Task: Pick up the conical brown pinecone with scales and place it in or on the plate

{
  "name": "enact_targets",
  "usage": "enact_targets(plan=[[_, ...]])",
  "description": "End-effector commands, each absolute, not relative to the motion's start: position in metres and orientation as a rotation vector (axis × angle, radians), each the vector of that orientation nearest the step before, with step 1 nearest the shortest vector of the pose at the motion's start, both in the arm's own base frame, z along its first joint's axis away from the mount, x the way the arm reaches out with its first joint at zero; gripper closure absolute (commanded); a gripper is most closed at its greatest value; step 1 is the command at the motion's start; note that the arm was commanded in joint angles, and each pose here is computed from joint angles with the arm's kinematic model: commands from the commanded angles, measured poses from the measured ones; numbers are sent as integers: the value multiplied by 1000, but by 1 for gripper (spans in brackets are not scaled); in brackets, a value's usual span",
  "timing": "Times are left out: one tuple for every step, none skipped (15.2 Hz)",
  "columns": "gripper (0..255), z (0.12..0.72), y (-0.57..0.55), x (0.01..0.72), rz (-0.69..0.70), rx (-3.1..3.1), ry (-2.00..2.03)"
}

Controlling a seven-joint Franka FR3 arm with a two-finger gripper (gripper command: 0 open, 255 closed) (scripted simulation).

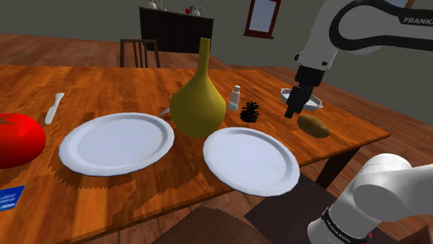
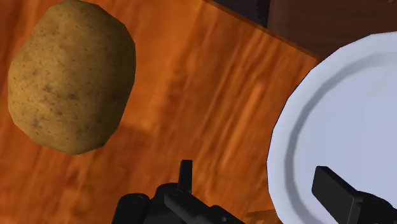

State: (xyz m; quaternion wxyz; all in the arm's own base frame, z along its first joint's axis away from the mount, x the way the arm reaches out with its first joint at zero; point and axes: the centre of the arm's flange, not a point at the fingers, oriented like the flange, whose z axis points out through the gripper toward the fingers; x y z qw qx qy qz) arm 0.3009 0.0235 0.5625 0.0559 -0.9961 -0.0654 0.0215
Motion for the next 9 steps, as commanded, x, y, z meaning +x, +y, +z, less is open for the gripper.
enact_targets(plan=[[0, 563, 24, 301, 65, -3022, -198], [0, 563, 27, 313, 63, -3026, -202], [0, 563, 31, 326, 61, -3029, -205], [0, 564, 35, 339, 59, -3033, -208], [0, 564, 39, 351, 57, -3036, -211], [0, 565, 43, 364, 55, -3040, -214], [0, 565, 47, 376, 53, -3043, -217], [0, 566, 51, 389, 51, -3046, -221], [0, 566, 55, 401, 49, -3050, -224]])
